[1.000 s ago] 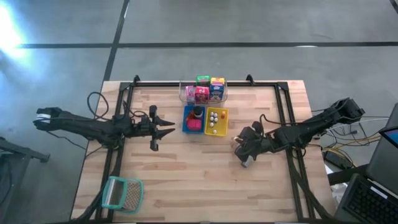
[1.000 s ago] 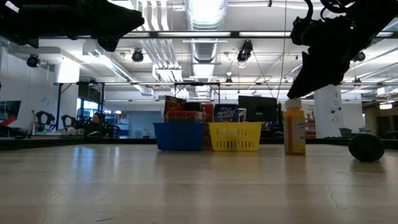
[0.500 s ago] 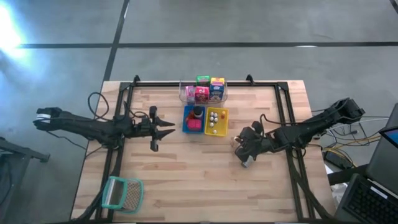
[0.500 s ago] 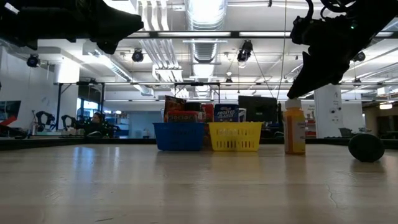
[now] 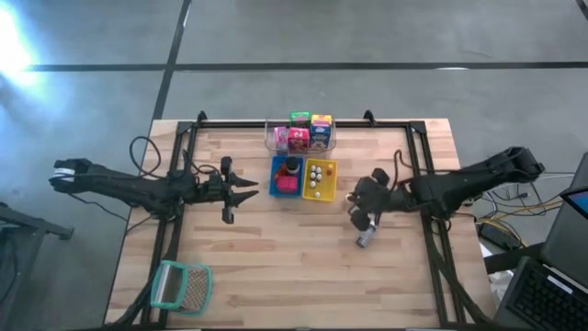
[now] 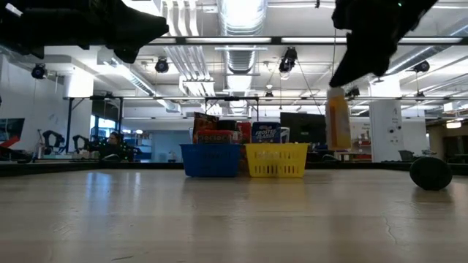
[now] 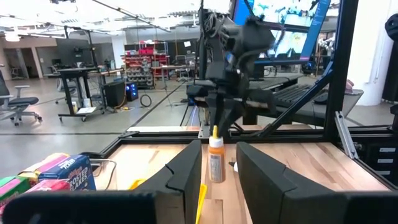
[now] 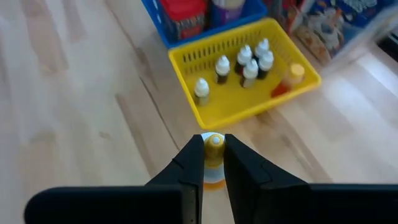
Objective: Pick & Place Kitchen Items
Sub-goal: Put the large yellow food coloring bottle into the yellow bin
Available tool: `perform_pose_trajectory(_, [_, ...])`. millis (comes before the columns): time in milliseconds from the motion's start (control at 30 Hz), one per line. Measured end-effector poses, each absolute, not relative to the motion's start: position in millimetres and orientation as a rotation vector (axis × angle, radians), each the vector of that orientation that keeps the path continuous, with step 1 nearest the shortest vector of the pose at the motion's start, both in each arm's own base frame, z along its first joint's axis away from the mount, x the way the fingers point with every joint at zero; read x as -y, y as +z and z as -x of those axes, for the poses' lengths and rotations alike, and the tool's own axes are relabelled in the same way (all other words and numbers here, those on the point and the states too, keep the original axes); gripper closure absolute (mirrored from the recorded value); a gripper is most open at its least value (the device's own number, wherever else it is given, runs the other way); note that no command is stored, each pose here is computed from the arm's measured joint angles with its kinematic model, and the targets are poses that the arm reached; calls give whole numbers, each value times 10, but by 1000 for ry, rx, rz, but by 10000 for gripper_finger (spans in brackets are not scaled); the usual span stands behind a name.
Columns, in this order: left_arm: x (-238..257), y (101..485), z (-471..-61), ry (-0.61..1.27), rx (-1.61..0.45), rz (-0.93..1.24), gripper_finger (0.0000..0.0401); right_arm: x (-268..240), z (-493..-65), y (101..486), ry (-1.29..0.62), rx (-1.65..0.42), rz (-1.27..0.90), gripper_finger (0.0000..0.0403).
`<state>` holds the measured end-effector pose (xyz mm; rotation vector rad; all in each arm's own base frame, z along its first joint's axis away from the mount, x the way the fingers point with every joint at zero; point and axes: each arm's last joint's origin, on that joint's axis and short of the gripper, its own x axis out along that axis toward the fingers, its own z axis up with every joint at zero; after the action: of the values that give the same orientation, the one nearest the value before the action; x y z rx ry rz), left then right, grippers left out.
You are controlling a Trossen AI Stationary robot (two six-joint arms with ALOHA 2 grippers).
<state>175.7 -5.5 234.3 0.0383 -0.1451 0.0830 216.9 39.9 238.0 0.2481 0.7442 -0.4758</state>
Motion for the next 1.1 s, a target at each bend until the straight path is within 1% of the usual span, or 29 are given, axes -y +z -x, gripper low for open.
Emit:
perform_pose_trajectory(133, [53, 2343, -1757, 84, 145, -38, 293, -265, -2224, 2616, -419, -712, -283, 364])
perform_pose_trajectory(233, [53, 2342, -1757, 84, 144, -38, 293, -164, -2276, 2779, -397, -683, -258, 365])
perform_pose_trajectory(433, [53, 2342, -1757, 84, 144, -38, 293, 25, -2332, 2965, -389, -654, -211, 366])
perform_pose_trajectory(567, [54, 2342, -1757, 83, 144, -39, 293, 117, -2347, 2969, -401, -650, -203, 367])
perform_pose_trajectory(700, [54, 2342, -1757, 83, 144, -39, 293, 187, -2386, 2898, -352, -613, -221, 367])
perform_pose_trajectory(867, [54, 2342, -1757, 84, 144, -45, 293, 276, -2389, 2866, -366, -597, -211, 367])
perform_pose_trajectory(967, [54, 2342, -1757, 84, 144, -45, 293, 305, -2423, 2840, -342, -583, -212, 367])
perform_pose_trajectory(1100, [54, 2342, -1757, 85, 143, -62, 293, 327, -2496, 2740, -330, -623, -199, 368])
